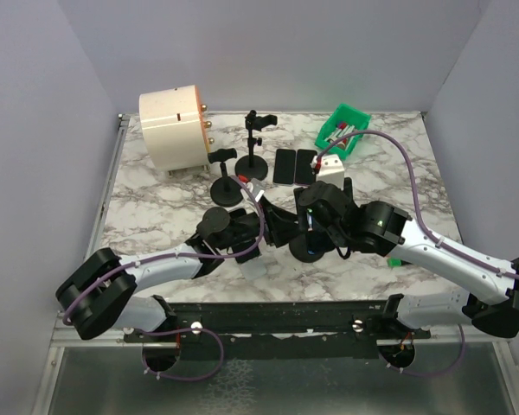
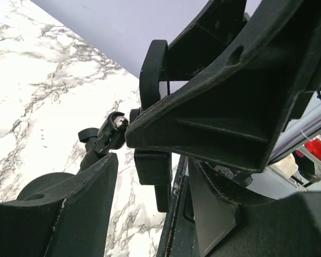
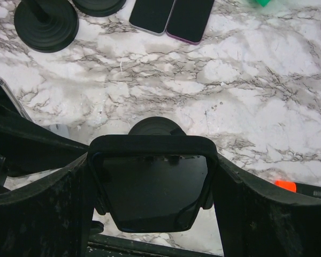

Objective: Remove the phone from the phone stand

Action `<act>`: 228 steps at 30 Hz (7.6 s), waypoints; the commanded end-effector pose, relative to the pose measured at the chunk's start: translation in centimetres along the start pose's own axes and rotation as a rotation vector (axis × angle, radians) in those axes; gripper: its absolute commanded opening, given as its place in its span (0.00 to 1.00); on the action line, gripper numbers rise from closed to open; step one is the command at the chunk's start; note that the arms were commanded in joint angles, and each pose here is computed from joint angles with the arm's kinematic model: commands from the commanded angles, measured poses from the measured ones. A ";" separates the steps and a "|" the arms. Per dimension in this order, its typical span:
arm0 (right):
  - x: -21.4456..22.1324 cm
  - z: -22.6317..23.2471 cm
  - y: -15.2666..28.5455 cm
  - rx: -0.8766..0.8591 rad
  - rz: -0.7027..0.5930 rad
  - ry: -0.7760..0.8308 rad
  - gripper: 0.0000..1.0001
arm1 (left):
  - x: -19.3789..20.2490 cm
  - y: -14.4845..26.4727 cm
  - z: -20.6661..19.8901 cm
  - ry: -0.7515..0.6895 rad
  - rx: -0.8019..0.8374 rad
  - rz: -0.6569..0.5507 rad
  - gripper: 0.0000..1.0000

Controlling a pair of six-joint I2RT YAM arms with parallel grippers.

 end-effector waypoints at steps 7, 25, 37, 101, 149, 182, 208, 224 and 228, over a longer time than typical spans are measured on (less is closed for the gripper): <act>-0.3 0.0 0.3 -0.024 -0.029 -0.037 0.12 | -0.2 -0.3 -0.2 0.002 0.015 -0.005 0.51; 0.2 -0.6 0.4 0.003 -0.025 -0.035 0.00 | -0.1 0.2 -0.3 -0.008 0.033 -0.045 0.00; 1.2 -1.3 0.3 0.066 -0.014 -0.015 0.00 | 0.3 1.4 0.6 0.016 -0.055 -0.083 0.00; 4.2 -3.8 0.8 0.115 -0.024 -0.127 0.00 | 0.9 3.1 3.3 0.225 -0.140 -0.181 0.00; 1.1 -1.4 0.6 0.042 0.001 -0.120 0.00 | -0.4 -0.2 -1.3 0.009 -0.039 -0.040 0.85; 1.9 -1.9 0.4 0.077 -0.005 -0.121 0.00 | 0.2 0.0 -1.2 -0.041 -0.043 -0.012 0.00; 4.2 -3.4 0.9 0.074 -0.037 -0.234 0.00 | 0.6 2.7 3.0 0.247 -0.076 -0.162 0.00; 3.7 -2.9 1.8 -0.095 -0.096 -0.304 0.00 | 0.5 2.1 4.0 0.273 -0.126 -0.149 0.00; 3.3 -2.6 2.1 -0.149 -0.115 -0.319 0.00 | 0.5 1.7 4.2 0.280 -0.126 -0.140 0.00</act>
Point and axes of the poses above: each gripper's point midway between its finger pads, its own y axis back along the fingers, its own z axis along the line the jaws close on, x = y × z, the point moved 10 cm from there along y, back along the fingers, and after that the axes turned 5 degrees about y, right-handed, at the moved point
